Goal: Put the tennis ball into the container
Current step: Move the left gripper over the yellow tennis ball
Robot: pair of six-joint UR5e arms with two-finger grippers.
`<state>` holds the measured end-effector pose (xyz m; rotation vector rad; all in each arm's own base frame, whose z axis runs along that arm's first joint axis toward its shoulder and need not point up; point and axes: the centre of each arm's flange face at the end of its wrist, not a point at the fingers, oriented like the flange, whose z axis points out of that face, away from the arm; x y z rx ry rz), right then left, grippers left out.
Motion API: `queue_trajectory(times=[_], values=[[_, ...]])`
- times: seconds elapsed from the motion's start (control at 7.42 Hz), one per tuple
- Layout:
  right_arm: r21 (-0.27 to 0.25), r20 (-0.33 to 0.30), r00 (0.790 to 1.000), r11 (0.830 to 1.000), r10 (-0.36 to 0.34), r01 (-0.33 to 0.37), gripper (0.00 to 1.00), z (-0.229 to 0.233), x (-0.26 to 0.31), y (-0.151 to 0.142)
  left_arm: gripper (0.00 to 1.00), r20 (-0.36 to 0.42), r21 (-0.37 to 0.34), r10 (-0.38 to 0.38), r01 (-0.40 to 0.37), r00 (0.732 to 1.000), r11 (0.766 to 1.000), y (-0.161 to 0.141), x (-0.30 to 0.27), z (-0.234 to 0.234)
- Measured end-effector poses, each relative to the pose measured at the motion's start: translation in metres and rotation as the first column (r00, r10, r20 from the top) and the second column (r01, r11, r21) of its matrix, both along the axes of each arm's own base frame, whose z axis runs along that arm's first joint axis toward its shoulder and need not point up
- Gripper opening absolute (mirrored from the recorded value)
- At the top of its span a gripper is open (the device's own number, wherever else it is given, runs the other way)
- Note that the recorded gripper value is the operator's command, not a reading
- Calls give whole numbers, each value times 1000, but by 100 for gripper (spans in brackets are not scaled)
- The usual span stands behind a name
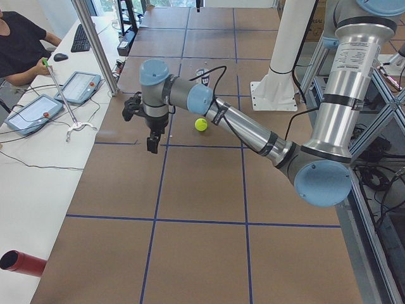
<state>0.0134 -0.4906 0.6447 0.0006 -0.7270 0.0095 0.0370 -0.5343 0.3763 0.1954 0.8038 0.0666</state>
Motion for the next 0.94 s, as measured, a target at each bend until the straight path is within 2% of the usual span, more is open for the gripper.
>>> queue_trajectory(times=[0.27, 0.4, 0.67, 0.81, 0.94], values=[[0, 0, 1000, 1000, 0, 0, 100, 0, 0, 0, 100, -31, -37, -9, 7, 999, 999, 12, 81, -63], [0, 0, 1000, 1000, 0, 0, 100, 0, 0, 0, 100, -29, -54, 23, -25, 999, 998, 21, 132, -79], [0, 0, 1000, 1000, 0, 0, 100, 0, 0, 0, 100, 14, -91, 100, -99, 995, 991, 26, 238, -88], [0, 0, 1000, 1000, 0, 0, 100, 0, 0, 0, 100, 29, -110, 119, -115, 992, 987, 27, 280, -87], [0, 0, 1000, 1000, 0, 0, 100, 0, 0, 0, 100, 37, -132, 105, -100, 994, 986, 33, 312, -78]])
